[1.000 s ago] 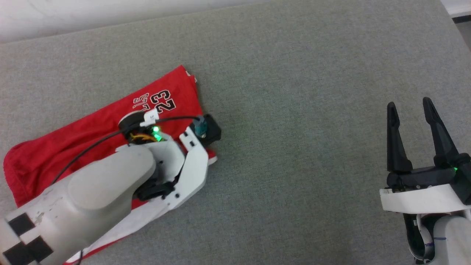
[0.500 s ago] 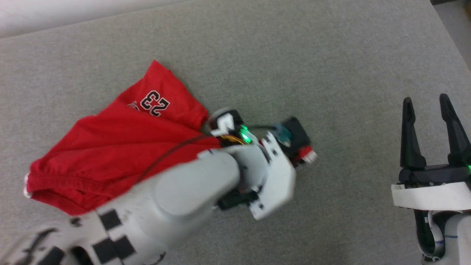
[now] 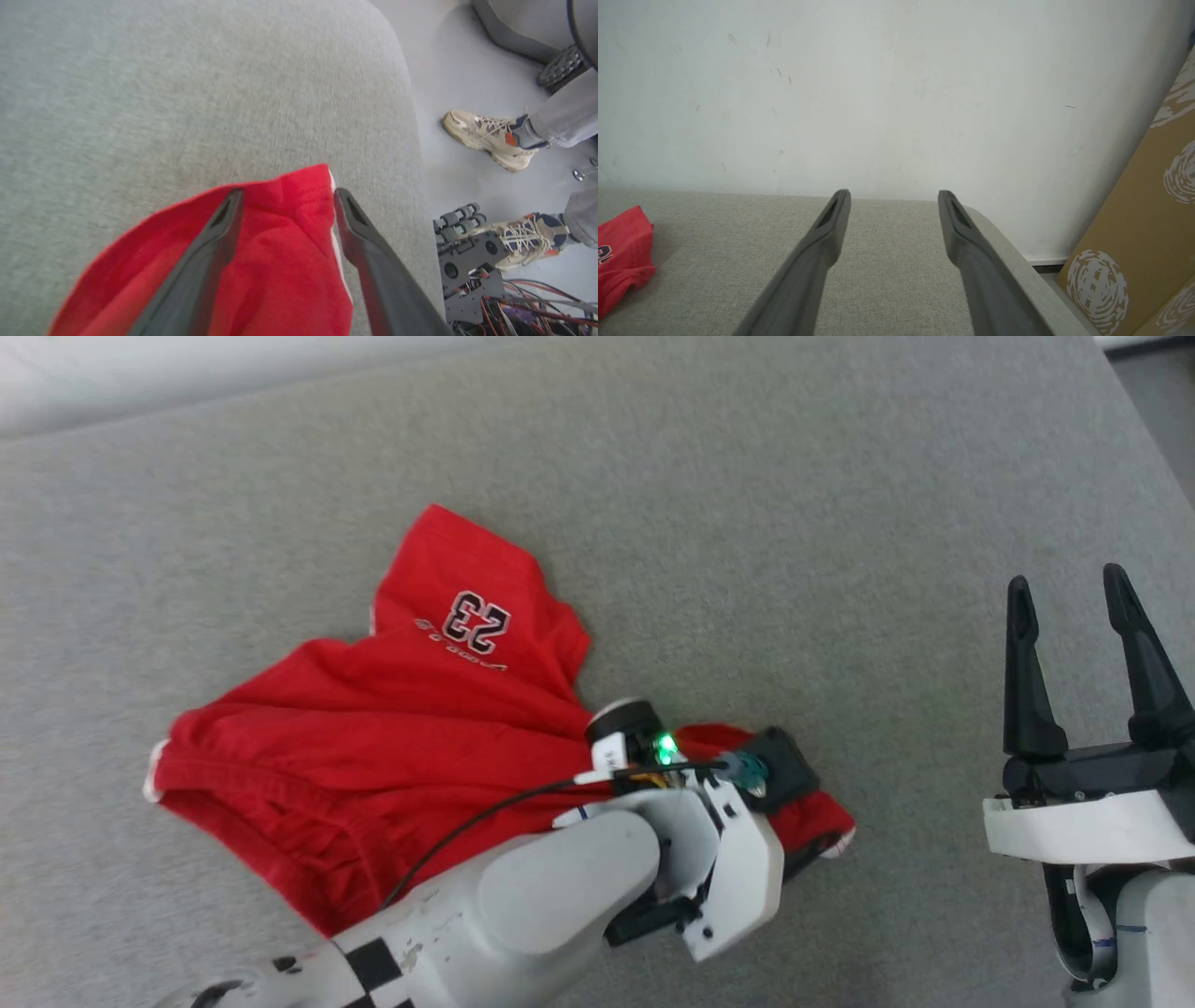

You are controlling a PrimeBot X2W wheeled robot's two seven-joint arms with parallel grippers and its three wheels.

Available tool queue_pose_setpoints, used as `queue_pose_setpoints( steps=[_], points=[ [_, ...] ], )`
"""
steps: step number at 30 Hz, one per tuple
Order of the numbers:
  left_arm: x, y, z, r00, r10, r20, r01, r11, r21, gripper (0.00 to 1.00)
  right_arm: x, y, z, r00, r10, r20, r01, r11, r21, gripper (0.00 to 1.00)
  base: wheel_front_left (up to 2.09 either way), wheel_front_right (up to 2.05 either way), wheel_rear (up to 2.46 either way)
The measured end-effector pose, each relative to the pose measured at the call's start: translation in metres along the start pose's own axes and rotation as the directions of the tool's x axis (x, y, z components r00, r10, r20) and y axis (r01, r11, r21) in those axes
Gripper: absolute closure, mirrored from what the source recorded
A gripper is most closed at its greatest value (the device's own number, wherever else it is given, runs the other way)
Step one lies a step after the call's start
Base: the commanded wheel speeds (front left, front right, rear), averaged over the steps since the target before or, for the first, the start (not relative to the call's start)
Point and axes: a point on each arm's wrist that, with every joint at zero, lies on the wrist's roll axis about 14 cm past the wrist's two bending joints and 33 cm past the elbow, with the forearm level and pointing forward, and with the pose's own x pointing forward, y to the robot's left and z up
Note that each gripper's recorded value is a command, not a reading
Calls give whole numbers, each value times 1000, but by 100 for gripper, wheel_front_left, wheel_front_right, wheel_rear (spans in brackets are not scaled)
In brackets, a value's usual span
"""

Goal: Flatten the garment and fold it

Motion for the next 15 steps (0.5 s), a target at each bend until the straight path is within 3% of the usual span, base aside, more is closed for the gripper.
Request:
queue_pose_setpoints(
  steps=[4, 8, 12, 15],
  points=[
    [-14, 11, 47, 973, 58, 225, -71, 996, 47, 0, 1, 5, 15, 999, 22, 42, -21, 999, -38, 0, 0, 0, 0],
    [-44, 29, 94, 886, 174, 430, -243, 964, 109, 0, 2, 13, 35, 994, 54, 97, -46, 995, -83, 0, 0, 0, 0],
    [-89, 57, 127, 756, 351, 552, -483, 869, 107, 0, 5, 29, 54, 980, 128, 153, -109, 986, -124, 0, 0, 0, 0],
    [-140, 75, 147, 608, 473, 638, -642, 765, 46, 0, 10, 44, 69, 958, 207, 196, -177, 971, -163, 0, 0, 0, 0]
  ],
)
